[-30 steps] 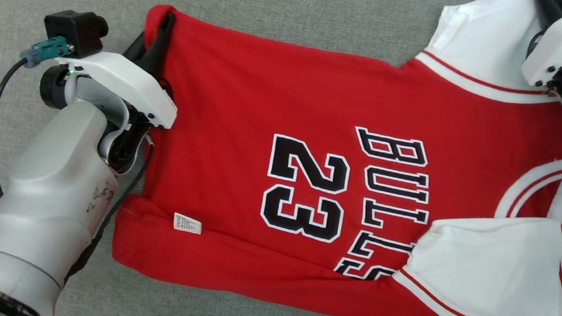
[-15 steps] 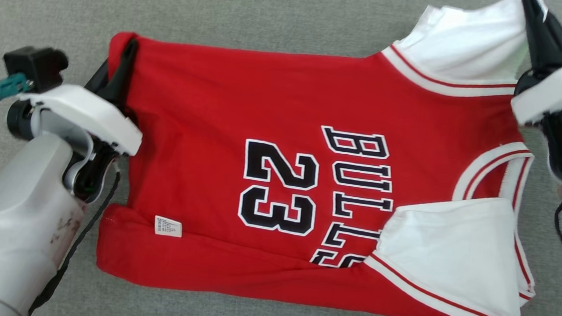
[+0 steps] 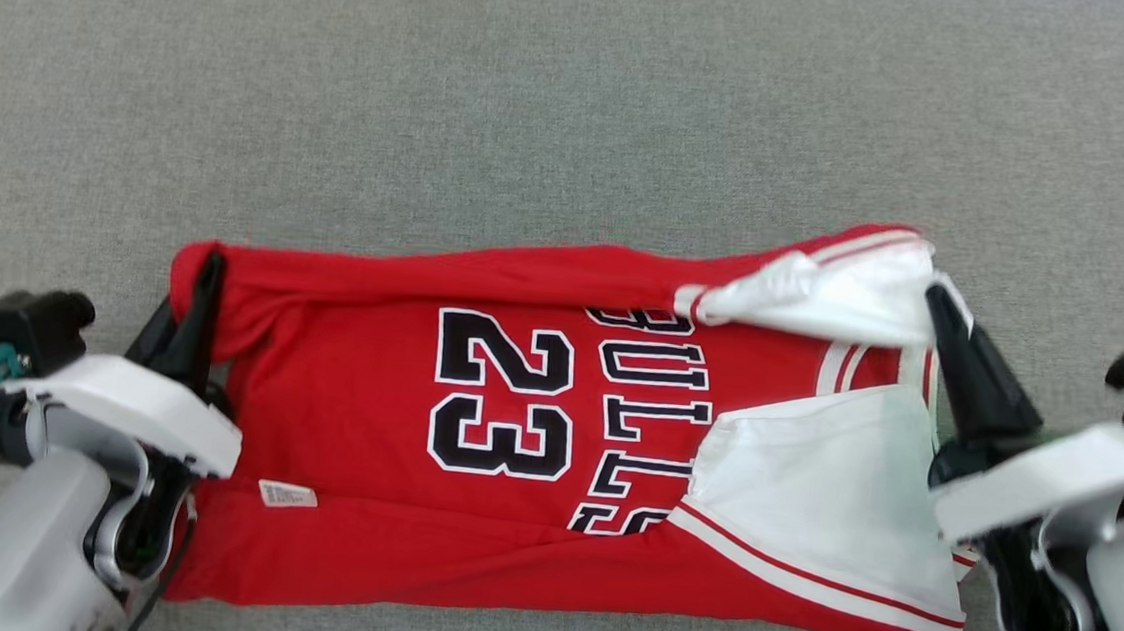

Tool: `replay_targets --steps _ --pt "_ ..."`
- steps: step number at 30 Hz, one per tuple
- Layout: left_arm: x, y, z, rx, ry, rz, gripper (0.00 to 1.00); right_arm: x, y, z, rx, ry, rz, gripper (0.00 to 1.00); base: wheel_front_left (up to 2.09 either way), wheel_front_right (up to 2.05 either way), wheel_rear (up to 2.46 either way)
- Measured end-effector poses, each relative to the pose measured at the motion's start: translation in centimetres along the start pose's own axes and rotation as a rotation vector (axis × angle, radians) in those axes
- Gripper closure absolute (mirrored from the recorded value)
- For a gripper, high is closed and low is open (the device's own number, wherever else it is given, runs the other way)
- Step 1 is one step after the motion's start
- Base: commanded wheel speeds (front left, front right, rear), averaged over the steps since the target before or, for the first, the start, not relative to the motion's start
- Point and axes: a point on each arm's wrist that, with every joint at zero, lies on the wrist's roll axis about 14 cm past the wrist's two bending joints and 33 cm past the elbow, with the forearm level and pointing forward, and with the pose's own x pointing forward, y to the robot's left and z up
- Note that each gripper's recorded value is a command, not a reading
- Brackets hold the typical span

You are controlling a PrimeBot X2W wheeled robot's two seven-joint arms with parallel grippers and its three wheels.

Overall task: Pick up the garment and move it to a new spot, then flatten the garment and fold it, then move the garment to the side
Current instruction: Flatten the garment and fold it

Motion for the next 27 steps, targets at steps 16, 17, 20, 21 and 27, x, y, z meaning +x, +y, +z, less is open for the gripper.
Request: replay_targets --steps 16,17,20,21,27 --pt "-5.9 -0.3 -2.9 0.01 0.131 0.036 1.0 -7.8 0.0 -5.4 0.146 0.121 -0.14 1.0 0.0 0.0 0.0" --pt "-6.2 -0.3 -3.2 0.006 0.148 0.041 0.75 -7.9 0.2 -5.7 0.152 0.132 -0.141 0.76 0.0 0.0 0.0" --pt "-6.9 -0.6 -4.5 0.0 0.203 0.034 0.0 -8.5 -0.3 -6.6 0.102 0.184 -0.163 0.0 0.0 0.0 0.0" --pt "-6.9 -0.5 -4.4 -0.004 0.192 0.044 0.0 -8.7 -0.5 -6.8 0.08 0.198 -0.17 0.0 0.0 0.0 0.0" --pt "-7.4 -0.1 -3.3 0.048 0.11 0.092 0.0 -8.7 -0.5 -5.6 0.018 0.146 -0.179 0.0 0.0 0.0 0.0"
